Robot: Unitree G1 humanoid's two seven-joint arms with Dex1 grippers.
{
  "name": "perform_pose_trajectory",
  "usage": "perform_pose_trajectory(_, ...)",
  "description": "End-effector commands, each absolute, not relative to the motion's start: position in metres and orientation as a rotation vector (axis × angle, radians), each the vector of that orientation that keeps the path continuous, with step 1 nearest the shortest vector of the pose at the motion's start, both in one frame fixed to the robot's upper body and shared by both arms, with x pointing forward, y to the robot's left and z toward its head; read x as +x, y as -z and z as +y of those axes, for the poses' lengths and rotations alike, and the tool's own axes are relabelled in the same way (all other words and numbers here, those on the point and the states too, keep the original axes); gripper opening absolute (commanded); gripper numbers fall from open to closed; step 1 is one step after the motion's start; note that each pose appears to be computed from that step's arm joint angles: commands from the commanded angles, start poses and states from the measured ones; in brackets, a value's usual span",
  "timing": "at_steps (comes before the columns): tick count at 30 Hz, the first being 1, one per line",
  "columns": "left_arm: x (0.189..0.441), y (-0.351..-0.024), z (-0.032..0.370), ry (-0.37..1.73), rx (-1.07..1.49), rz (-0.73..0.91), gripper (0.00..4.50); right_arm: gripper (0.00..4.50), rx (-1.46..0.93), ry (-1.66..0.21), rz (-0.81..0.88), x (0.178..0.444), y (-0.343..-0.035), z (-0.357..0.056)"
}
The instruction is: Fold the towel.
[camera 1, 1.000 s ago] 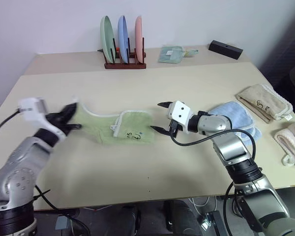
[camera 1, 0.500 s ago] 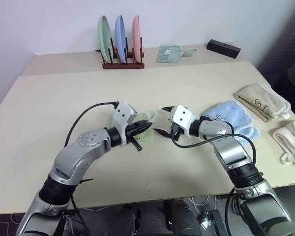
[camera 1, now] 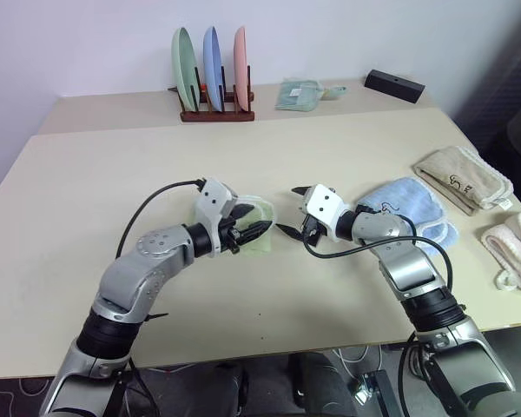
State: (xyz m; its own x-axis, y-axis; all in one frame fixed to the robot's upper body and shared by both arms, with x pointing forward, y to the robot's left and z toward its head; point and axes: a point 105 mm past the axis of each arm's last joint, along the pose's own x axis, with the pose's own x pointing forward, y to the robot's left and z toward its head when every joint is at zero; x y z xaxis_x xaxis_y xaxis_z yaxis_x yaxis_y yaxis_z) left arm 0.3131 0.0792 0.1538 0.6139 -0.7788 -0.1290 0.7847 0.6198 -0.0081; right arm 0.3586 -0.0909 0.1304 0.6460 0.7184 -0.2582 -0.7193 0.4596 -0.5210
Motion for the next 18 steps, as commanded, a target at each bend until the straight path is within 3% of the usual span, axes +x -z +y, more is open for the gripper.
perform_pose_trajectory(1,0.304,-0.173,0.096,0.897,0.055,0.076,3.43,4.50,-0.673,-0.842,-0.053,0.364,-0.151,-0.100)
perform_pose_trajectory(2,0.303,-0.175,0.104,0.879,0.050,0.076,3.43,4.50,-0.683,-0.836,-0.048,0.365,-0.151,-0.103)
perform_pose_trajectory(4,0.303,-0.179,0.124,0.816,0.075,0.058,3.46,3.94,-0.696,-0.812,-0.043,0.369,-0.154,-0.111)
perform_pose_trajectory(5,0.303,-0.180,0.132,0.799,0.074,0.056,3.46,3.61,-0.698,-0.800,-0.044,0.370,-0.156,-0.115)
perform_pose_trajectory(7,0.307,-0.188,0.155,0.716,0.050,0.032,2.99,2.68,-0.693,-0.790,-0.053,0.372,-0.162,-0.119)
perform_pose_trajectory(9,0.310,-0.192,0.174,0.654,0.047,0.021,2.17,1.55,-0.670,-0.804,-0.087,0.370,-0.173,-0.116)
perform_pose_trajectory(12,0.313,-0.191,0.178,0.632,0.050,0.019,0.59,0.00,-0.483,-0.915,-0.163,0.358,-0.197,-0.087)
perform_pose_trajectory(13,0.314,-0.190,0.176,0.633,0.043,0.021,0.06,0.00,-0.432,-0.953,-0.165,0.353,-0.201,-0.079)
perform_pose_trajectory(18,0.317,-0.173,0.149,0.712,0.038,0.061,0.02,0.00,-0.320,-1.103,-0.142,0.337,-0.193,-0.030)
